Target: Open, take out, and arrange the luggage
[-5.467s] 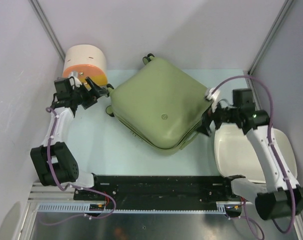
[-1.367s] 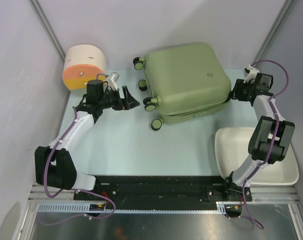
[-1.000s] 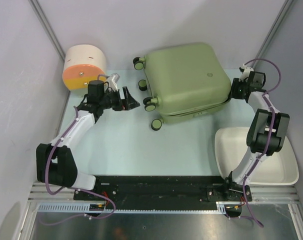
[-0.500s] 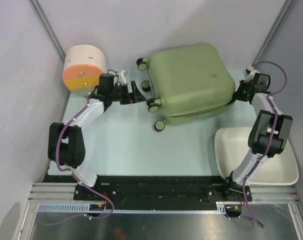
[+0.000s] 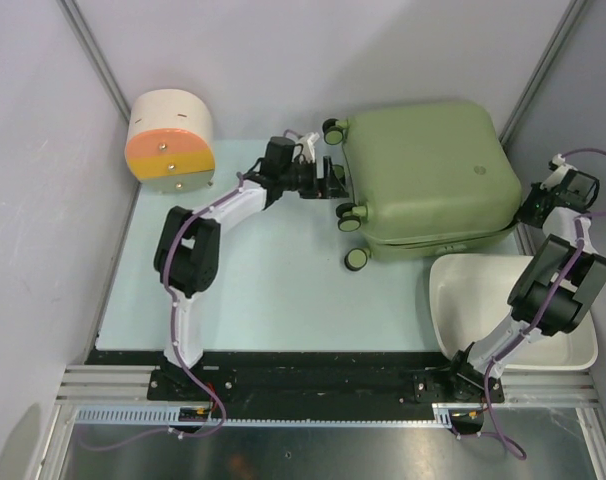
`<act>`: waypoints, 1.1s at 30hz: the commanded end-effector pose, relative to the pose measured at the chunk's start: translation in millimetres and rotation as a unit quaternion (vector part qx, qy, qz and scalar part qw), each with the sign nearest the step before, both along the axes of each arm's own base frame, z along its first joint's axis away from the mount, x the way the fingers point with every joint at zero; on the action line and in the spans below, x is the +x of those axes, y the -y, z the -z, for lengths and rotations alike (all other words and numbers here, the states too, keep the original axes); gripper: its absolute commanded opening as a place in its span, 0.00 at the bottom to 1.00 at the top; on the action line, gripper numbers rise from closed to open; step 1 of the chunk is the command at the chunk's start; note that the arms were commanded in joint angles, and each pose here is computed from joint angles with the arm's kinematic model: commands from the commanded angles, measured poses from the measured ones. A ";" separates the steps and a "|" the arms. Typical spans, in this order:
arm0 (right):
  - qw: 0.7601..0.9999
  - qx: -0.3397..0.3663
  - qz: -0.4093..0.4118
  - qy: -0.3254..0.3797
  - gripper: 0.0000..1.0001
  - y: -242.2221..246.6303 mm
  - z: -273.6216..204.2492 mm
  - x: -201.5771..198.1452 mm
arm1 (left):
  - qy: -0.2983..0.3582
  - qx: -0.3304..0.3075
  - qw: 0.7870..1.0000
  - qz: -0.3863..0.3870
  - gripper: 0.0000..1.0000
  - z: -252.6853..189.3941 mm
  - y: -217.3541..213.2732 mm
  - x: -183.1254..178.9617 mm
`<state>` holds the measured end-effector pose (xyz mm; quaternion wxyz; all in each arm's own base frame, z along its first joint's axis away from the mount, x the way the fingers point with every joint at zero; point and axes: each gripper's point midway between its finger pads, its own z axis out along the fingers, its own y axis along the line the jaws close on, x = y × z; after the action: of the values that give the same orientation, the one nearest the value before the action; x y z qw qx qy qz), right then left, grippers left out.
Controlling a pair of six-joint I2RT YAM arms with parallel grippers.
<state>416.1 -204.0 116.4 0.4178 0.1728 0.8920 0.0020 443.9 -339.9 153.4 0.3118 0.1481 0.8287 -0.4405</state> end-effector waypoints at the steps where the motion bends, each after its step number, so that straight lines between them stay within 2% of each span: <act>1: 0.997 -0.038 0.058 -0.026 0.08 39.8 -2.9 -31.8 | 0.049 -0.040 0.998 0.010 0.86 -34.8 25.6 23.5; 2: 0.998 -0.037 0.052 -0.016 0.09 37.1 -9.9 -30.6 | 0.056 -0.039 0.998 0.008 0.86 -36.3 24.3 26.9; 4: 0.998 -0.044 0.046 0.000 0.25 36.1 -21.9 -28.2 | 0.071 -0.035 0.997 0.007 0.87 -40.8 18.3 31.1; 5: 0.998 -0.052 0.040 0.013 0.33 34.9 -33.5 -27.3 | 0.086 -0.038 0.996 0.007 0.87 -54.5 14.0 30.2; 6: 0.997 -0.057 0.037 0.023 0.49 33.9 -41.5 -27.0 | 0.096 -0.036 0.995 0.007 0.88 -60.1 8.6 29.8; 7: 0.997 -0.065 0.035 0.035 0.56 34.1 -50.7 -25.2 | 0.108 -0.026 0.994 0.002 0.91 -60.0 -6.2 31.4; 8: 0.996 -0.071 0.026 0.046 0.63 32.3 -58.1 -23.9 | 0.132 -0.029 0.991 -0.004 0.92 -82.4 -16.9 28.6; 9: 0.994 -0.082 0.018 0.063 0.74 29.3 -74.1 -23.8 | 0.143 -0.026 0.989 -0.011 0.93 -90.3 -27.3 27.6; 10: 0.993 -0.088 0.010 0.076 0.78 27.1 -82.1 -21.7 | 0.154 -0.022 0.988 -0.024 0.94 -96.2 -45.8 31.7; 11: 0.992 -0.090 -0.005 0.089 0.79 21.1 -91.0 -19.7 | 0.146 -0.014 0.989 -0.029 0.94 -87.3 -57.4 26.9; 12: 0.990 -0.098 -0.012 0.104 0.81 17.4 -103.7 -19.9 | 0.171 -0.022 0.985 -0.022 0.95 -111.9 -67.3 15.2; 13: 0.988 -0.101 -0.021 0.113 0.83 12.7 -111.0 -19.3 | 0.167 -0.002 0.986 -0.024 0.95 -97.8 -82.8 9.4; 15: 0.983 -0.112 -0.050 0.138 0.90 -0.6 -131.7 -19.6 | 0.196 0.009 0.981 -0.005 0.96 -114.5 -92.6 -16.1; 17: 0.977 -0.113 -0.086 0.157 0.91 -16.1 -145.2 -20.8 | 0.205 0.040 0.977 0.034 0.97 -95.0 -95.9 -44.7; 18: 0.974 -0.119 -0.112 0.158 0.93 -26.9 -148.7 -22.8 | 0.228 0.034 0.971 0.058 0.98 -107.7 -95.0 -63.7; 19: 0.967 -0.124 -0.140 0.171 0.94 -40.8 -160.5 -27.0 | 0.238 0.054 0.966 0.089 1.00 -91.1 -93.0 -79.7; 21: 0.957 -0.133 -0.196 0.168 0.96 -66.5 -163.4 -34.4 | 0.269 0.068 0.953 0.119 1.00 -89.4 -88.2 -97.6; 24: 0.942 -0.130 -0.262 0.167 0.97 -104.5 -168.7 -50.7 | 0.328 0.099 0.921 0.183 1.00 -85.0 -62.3 -127.1; 28: 0.913 -0.133 -0.351 0.163 0.97 -156.8 -170.5 -68.1 | 0.351 0.116 0.903 0.218 1.00 -84.5 -31.8 -134.7; 33: 0.895 -0.106 -0.405 0.153 0.97 -194.7 -167.3 -91.7 | 0.353 0.158 0.891 0.239 1.00 -55.8 5.0 -124.4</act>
<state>349.6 -39.8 288.8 0.5521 -0.2035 0.8063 0.0597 301.5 -326.3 217.1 0.4195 0.4783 0.6912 -0.3428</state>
